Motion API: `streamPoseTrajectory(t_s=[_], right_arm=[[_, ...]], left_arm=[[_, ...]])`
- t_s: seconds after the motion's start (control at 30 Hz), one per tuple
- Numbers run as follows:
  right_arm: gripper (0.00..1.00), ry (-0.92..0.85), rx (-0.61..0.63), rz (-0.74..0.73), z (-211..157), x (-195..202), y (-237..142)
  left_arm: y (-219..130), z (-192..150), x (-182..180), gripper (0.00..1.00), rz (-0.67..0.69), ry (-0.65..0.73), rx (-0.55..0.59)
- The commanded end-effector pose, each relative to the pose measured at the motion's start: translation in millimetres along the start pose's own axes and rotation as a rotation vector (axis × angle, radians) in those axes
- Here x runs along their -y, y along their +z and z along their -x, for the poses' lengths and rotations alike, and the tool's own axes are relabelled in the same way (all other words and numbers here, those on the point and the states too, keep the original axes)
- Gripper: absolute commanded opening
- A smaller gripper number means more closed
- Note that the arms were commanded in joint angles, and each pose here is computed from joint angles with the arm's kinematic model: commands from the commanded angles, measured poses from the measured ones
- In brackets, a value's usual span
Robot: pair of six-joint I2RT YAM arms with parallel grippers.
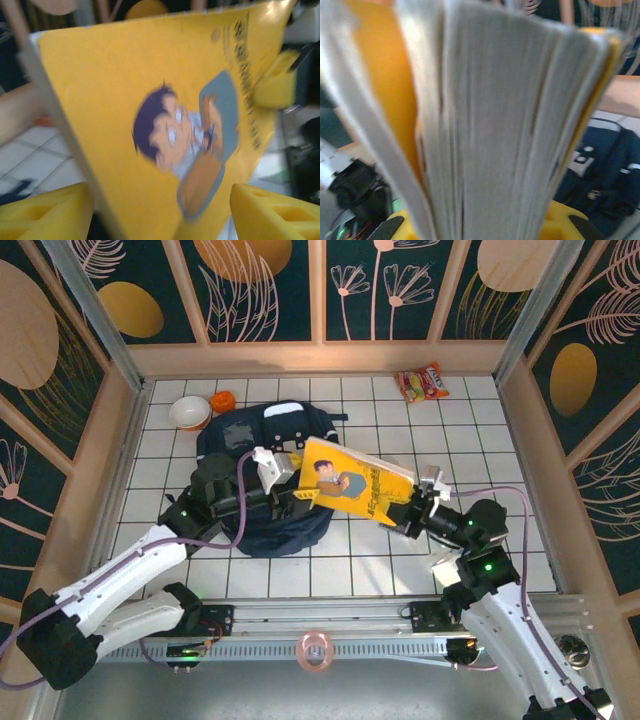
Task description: Pack the student bag
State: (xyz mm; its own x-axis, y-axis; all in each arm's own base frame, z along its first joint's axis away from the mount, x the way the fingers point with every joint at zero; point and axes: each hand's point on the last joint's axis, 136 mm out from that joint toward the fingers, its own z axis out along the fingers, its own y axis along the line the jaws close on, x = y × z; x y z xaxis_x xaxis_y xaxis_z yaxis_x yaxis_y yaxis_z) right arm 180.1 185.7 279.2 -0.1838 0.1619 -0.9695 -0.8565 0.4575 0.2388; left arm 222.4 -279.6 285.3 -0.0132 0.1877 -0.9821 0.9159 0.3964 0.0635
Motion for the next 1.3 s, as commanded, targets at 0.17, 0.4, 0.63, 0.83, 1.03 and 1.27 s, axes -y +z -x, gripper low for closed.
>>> streamPoseTrajectory(t_s=[0.17, 0.4, 0.63, 0.83, 1.03, 1.27], right_arm=[[0.00, 0.015, 0.116, -0.213, 19, 38, -5], [0.00, 0.023, 0.095, -0.191, 13, 36, -3], [0.00, 0.016, 0.081, -0.179, 11, 33, -3], [0.00, 0.030, 0.067, -0.214, 6, 39, -5], [0.00, 0.165, 0.074, -0.321, 3, 58, -10], [0.00, 0.530, -0.001, -0.496, -5, 82, -13]], left_arm=[[-35, -157, -45, 0.87, 0.202, 0.318, -0.694], [-16, -191, -63, 0.91, 0.251, 0.313, -0.759], [-3, -213, -71, 0.80, 0.266, 0.289, -0.793], [0, -200, -79, 0.20, 0.306, 0.264, -0.770], [3, -109, -84, 0.00, 0.380, 0.200, -0.511], [1, -19, -100, 0.00, 0.491, 0.029, -0.261]])
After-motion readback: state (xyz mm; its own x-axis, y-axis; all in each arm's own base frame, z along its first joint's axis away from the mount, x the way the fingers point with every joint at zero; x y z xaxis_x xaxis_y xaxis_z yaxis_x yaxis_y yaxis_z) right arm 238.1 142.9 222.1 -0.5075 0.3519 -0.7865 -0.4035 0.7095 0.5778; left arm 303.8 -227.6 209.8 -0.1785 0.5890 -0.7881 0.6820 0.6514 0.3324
